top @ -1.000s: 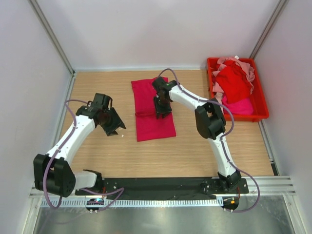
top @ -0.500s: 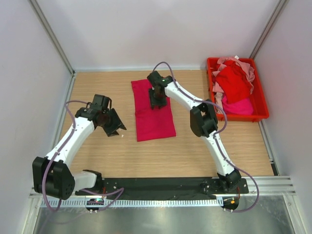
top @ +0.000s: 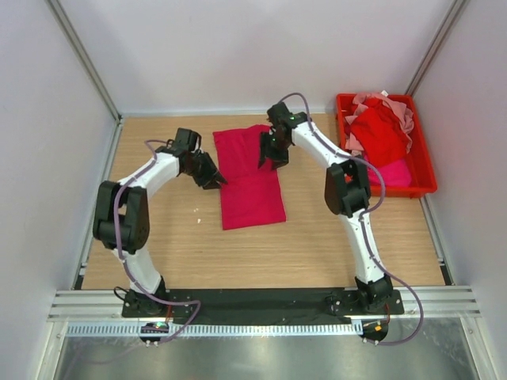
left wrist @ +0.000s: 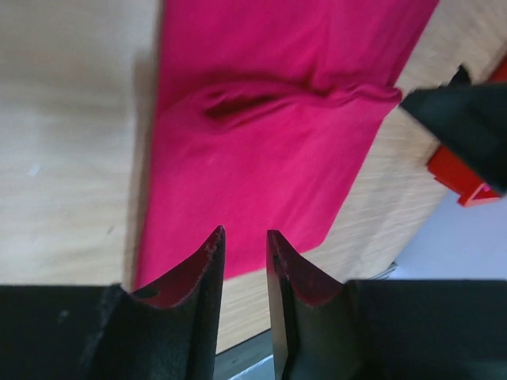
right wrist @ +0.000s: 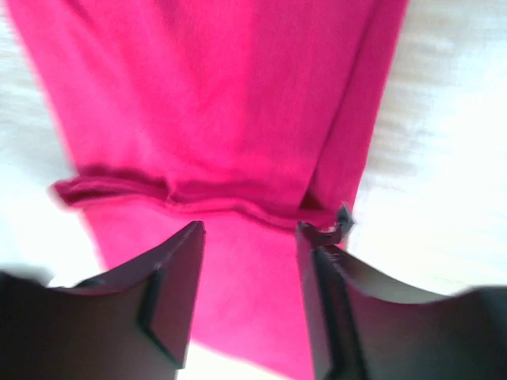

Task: Fold and stack the t-shirts
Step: Fold the tshirt

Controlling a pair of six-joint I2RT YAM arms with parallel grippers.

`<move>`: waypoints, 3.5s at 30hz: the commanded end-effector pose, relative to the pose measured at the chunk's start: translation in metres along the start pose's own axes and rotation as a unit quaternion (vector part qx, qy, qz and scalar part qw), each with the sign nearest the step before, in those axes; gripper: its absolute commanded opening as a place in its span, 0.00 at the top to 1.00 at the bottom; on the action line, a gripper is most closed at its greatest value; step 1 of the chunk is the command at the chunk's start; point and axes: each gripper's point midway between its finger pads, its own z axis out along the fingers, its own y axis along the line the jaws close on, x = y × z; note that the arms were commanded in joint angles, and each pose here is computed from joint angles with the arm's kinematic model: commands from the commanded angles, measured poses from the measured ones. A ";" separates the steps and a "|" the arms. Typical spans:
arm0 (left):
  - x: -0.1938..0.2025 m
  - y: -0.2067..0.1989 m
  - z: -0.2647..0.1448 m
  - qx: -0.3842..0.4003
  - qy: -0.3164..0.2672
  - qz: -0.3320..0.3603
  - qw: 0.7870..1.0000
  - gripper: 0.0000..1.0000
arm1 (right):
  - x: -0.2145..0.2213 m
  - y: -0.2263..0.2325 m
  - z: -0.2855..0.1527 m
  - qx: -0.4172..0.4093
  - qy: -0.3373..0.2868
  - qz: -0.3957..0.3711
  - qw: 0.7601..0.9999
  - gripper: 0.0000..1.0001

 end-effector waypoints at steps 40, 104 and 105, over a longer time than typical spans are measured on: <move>-0.061 -0.037 0.041 0.094 0.029 0.002 0.995 0.77 | -0.028 -0.012 -0.038 -0.299 -0.009 0.154 0.942 0.99; 0.136 0.091 0.054 -0.069 0.127 0.012 0.989 0.80 | 0.213 -0.051 -0.021 -0.276 0.152 0.190 0.930 0.99; 0.135 0.093 0.053 -0.072 0.127 0.013 0.989 0.80 | 0.213 -0.054 -0.022 -0.274 0.150 0.195 0.930 0.99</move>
